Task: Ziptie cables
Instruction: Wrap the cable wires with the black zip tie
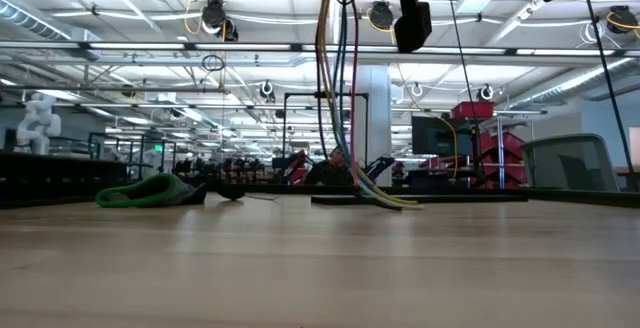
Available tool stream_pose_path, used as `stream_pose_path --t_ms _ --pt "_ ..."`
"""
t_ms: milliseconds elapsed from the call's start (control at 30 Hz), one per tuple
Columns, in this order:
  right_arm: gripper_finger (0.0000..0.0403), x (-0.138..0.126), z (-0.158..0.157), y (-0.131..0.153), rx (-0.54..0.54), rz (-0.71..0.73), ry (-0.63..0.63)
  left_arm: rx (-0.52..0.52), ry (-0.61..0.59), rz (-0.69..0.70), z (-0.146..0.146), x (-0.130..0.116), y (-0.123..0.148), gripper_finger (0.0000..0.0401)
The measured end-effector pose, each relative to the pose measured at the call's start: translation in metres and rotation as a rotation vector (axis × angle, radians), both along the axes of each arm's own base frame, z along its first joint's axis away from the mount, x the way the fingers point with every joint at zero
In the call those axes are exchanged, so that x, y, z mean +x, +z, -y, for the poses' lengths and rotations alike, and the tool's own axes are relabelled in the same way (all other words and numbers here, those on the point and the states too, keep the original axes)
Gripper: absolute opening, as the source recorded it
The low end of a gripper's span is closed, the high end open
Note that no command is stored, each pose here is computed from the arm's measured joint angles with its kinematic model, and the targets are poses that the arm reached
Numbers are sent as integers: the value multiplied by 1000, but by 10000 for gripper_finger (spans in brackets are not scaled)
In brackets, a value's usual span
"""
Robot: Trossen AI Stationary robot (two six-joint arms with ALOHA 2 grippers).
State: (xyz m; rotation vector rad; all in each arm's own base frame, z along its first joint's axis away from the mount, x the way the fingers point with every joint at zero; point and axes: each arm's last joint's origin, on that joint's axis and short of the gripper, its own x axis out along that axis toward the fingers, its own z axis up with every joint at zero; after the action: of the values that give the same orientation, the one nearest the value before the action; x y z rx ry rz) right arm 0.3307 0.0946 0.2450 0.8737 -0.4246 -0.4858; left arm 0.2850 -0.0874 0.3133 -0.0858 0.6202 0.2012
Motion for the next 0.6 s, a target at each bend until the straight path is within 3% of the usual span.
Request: stream_pose_path --t_ms 600 --pt "11 -2 -3 4 -3 32 11 52 30 -7 -11 3 0 0"
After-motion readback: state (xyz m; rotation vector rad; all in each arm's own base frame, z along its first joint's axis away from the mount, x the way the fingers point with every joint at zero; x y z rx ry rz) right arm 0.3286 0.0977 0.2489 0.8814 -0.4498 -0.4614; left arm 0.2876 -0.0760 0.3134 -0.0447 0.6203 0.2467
